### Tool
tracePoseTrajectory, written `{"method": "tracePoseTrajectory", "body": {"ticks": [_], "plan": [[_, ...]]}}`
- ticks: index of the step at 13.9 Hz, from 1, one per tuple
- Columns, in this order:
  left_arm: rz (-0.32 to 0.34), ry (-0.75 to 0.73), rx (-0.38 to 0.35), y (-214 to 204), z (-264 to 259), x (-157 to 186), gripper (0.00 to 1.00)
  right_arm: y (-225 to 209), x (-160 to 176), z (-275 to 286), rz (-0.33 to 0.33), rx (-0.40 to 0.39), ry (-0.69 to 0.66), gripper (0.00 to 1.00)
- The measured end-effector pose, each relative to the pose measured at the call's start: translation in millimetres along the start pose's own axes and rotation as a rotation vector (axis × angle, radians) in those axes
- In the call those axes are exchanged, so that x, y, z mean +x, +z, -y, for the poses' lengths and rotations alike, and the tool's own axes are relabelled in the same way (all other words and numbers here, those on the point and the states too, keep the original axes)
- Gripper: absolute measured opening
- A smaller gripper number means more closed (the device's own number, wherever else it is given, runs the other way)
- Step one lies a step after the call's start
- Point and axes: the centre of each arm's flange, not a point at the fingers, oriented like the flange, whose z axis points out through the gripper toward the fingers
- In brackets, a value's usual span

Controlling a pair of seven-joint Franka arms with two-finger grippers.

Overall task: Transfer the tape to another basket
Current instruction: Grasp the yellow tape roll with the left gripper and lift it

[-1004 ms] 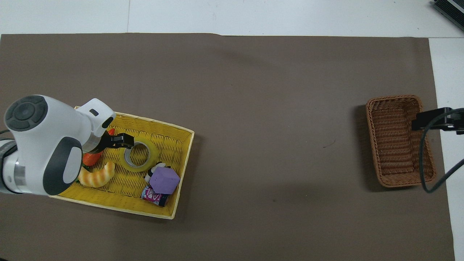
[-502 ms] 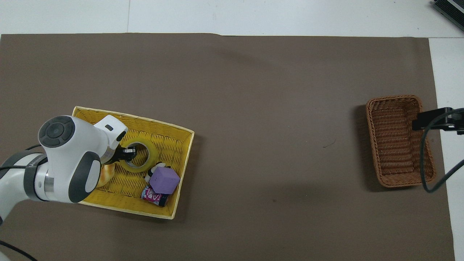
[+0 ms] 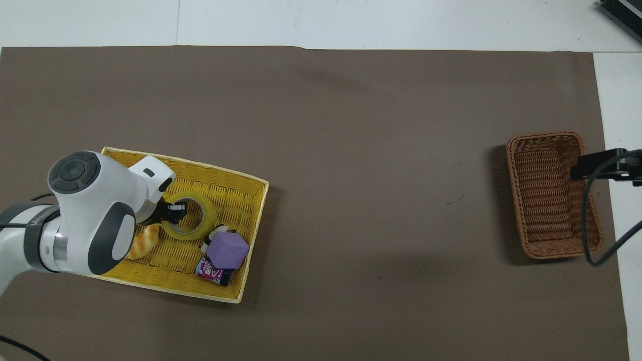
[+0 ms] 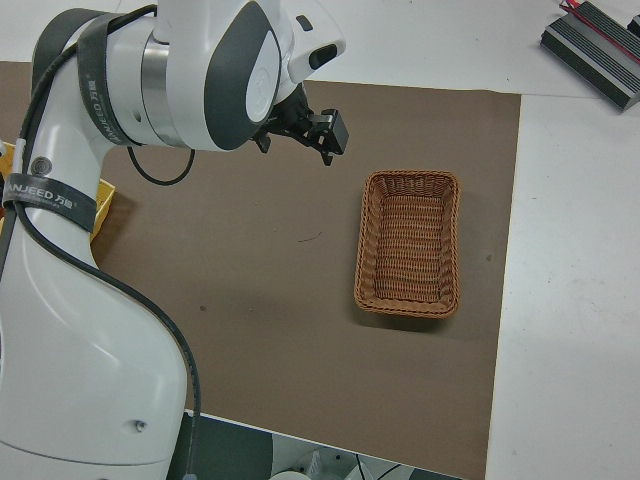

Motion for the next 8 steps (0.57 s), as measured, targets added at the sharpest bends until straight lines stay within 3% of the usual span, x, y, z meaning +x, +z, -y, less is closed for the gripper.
{"method": "tracePoseTrajectory", "body": {"ticks": [8], "plan": [[-0.007, -0.006, -0.006, -125.7, -2.4, 21.8, 0.22, -1.2, 0.3, 11.0, -0.013, 0.002, -0.022, 1.0]]}}
